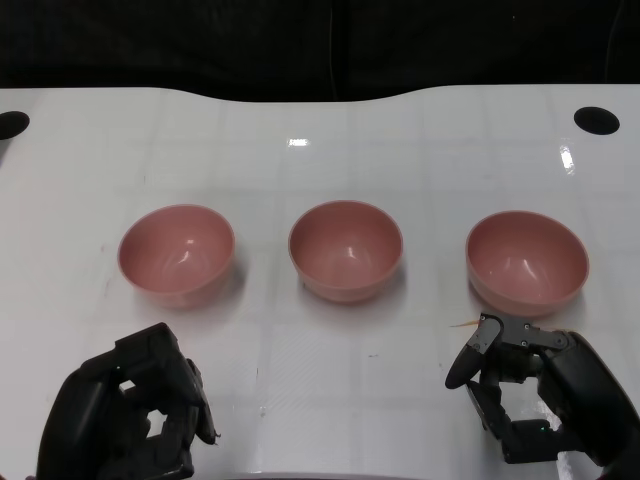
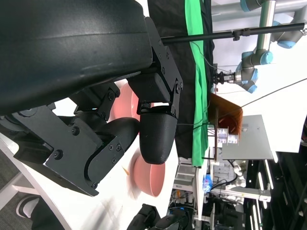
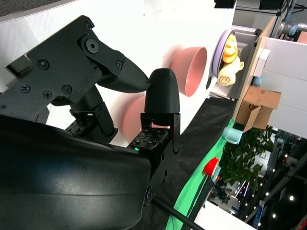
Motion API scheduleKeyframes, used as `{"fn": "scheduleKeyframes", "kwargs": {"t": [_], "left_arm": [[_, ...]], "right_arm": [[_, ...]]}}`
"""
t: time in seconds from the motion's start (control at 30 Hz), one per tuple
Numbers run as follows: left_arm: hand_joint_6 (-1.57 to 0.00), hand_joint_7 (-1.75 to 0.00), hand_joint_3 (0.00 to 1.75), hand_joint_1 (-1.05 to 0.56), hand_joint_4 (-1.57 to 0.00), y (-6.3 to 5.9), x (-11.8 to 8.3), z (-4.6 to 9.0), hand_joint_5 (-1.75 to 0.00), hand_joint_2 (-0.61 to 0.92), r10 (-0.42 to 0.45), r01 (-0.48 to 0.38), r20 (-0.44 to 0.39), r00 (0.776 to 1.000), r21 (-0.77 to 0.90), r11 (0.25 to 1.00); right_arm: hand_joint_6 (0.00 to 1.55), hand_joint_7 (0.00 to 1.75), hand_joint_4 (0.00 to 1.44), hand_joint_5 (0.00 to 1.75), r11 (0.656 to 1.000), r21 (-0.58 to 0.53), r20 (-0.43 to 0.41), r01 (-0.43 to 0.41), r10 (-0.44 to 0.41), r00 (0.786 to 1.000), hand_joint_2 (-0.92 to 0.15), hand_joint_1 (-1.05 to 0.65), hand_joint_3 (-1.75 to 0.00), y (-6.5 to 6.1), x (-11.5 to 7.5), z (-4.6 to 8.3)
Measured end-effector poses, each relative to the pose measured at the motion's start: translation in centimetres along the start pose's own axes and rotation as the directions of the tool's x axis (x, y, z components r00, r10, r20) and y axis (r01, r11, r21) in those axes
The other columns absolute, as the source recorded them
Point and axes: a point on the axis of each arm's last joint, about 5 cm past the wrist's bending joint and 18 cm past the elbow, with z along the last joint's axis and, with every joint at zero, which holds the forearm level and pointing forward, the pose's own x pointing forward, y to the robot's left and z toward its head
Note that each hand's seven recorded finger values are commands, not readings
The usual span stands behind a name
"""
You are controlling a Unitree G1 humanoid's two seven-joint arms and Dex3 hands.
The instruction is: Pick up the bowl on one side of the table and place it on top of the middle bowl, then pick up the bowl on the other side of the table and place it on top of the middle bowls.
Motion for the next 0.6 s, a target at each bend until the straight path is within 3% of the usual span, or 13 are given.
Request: {"fn": "scheduleKeyframes", "kwargs": {"t": [0.37, 0.6], "left_arm": [[-0.86, -1.47, 1.41, -0.06, -0.86, -0.06, 0.09, 0.14, -1.74, 0.43, -0.005, 0.005, 0.003, 1.000, 0.002, 1.000], [-0.88, -1.41, 1.40, -0.06, -0.88, -0.08, 0.09, 0.14, -1.70, 0.43, -0.011, 0.011, -0.005, 1.000, 0.018, 1.000]], "right_arm": [[0.83, 1.27, 0.84, 1.64, 1.000, -0.004, 0.008, 0.000, 0.000, 1.000, -0.46, -0.15, -1.17, -0.02, 0.06, 0.14], [0.77, 0.98, 0.72, 1.38, 1.000, -0.018, 0.017, -0.001, 0.001, 1.000, -0.71, -0.19, -0.62, -0.17, 0.05, 0.22]]}}
